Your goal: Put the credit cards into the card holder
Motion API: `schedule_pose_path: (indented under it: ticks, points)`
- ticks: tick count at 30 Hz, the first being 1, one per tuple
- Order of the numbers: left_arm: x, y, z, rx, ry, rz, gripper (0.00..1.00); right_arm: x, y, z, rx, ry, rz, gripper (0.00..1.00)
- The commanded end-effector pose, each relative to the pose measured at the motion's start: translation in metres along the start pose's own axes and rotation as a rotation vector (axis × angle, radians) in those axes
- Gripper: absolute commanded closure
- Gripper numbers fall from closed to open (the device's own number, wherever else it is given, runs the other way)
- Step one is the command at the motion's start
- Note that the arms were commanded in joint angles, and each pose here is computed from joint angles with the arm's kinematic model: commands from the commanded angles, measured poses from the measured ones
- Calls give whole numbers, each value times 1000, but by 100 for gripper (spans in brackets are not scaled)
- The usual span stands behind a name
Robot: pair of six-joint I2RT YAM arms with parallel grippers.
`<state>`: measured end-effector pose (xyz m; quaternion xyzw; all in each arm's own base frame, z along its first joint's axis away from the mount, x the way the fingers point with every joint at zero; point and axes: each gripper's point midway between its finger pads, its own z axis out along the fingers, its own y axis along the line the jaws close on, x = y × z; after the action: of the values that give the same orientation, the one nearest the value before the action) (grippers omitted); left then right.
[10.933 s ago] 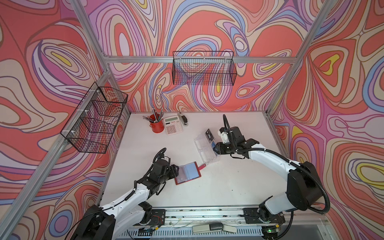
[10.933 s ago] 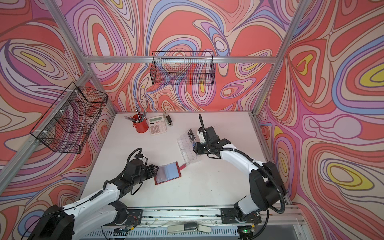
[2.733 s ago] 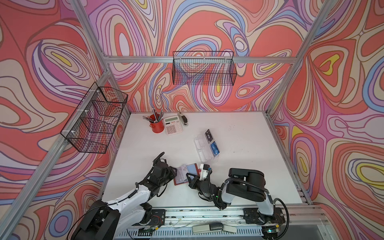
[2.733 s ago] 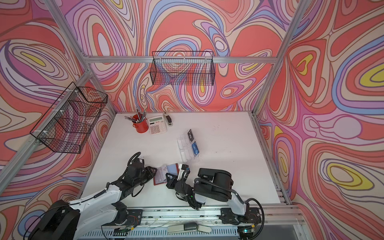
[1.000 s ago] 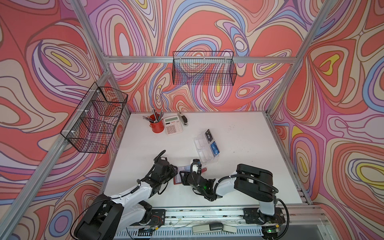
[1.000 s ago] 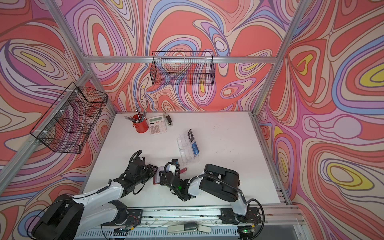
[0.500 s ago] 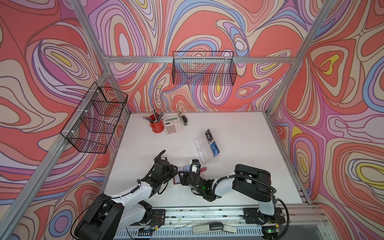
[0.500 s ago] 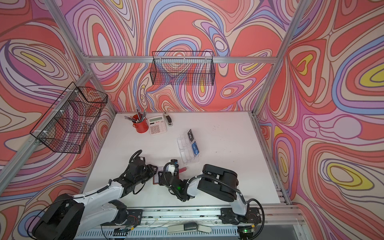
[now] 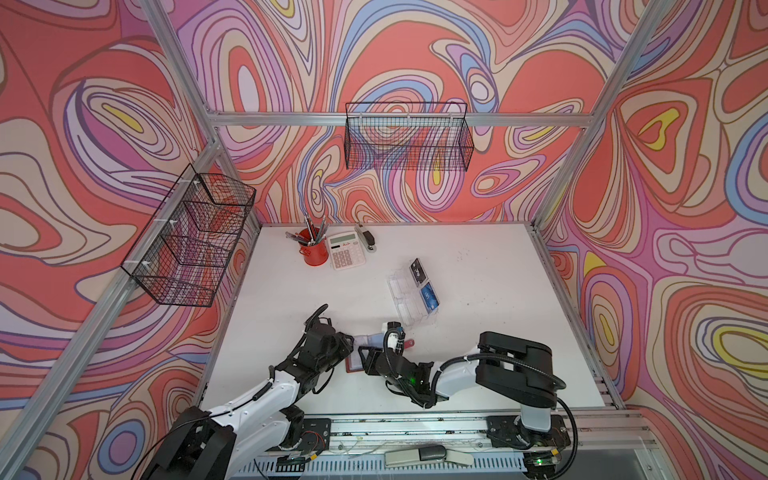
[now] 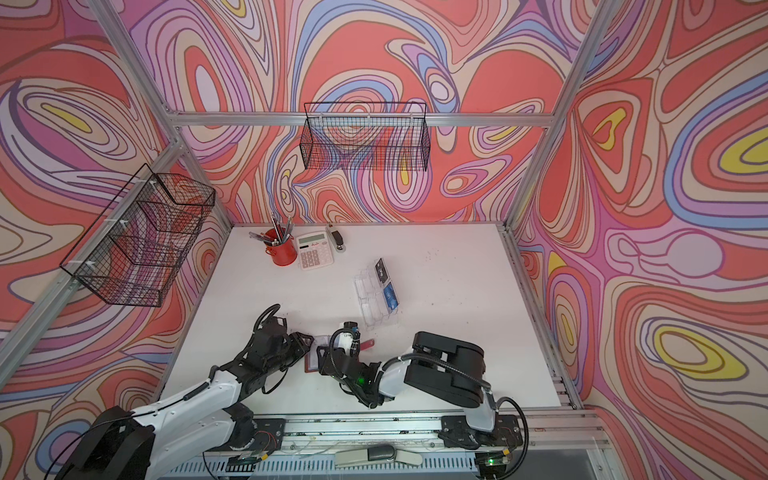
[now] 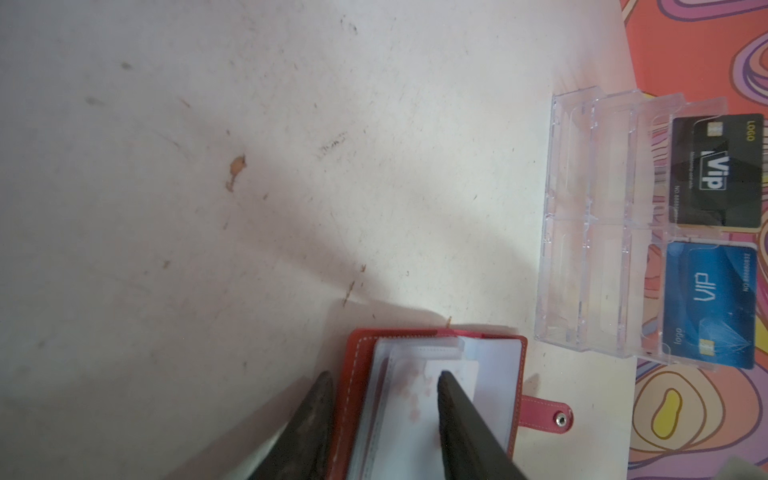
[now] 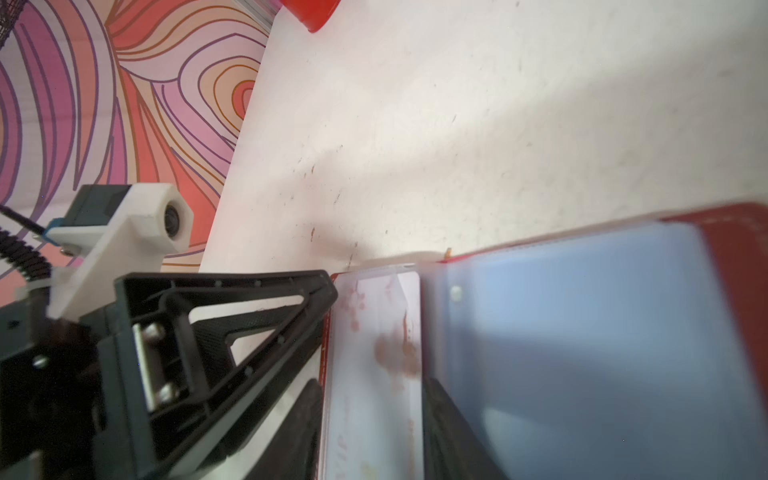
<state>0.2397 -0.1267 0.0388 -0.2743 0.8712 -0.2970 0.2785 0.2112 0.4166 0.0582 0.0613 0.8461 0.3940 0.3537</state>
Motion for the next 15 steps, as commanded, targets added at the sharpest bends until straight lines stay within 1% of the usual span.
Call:
schedule_pose_path:
  ticks: [1, 3, 7, 10, 15]
  points:
    - [0, 6, -6, -9, -13, -1, 53, -21, -8, -23, 54, -66, -34, 53]
    - [-3, 3, -10, 15, -36, 1, 50, -33, -13, -37, 77, -100, -26, 52]
    - [-10, 1, -20, 46, -92, 4, 47, -43, -33, -54, 140, -134, -17, 49]
    - [-14, 4, -26, 61, -130, -8, 46, -46, -45, -60, 191, -146, -21, 47]
    - [-18, 4, -32, 80, -167, -9, 47, -45, -57, -64, 220, -144, -20, 43]
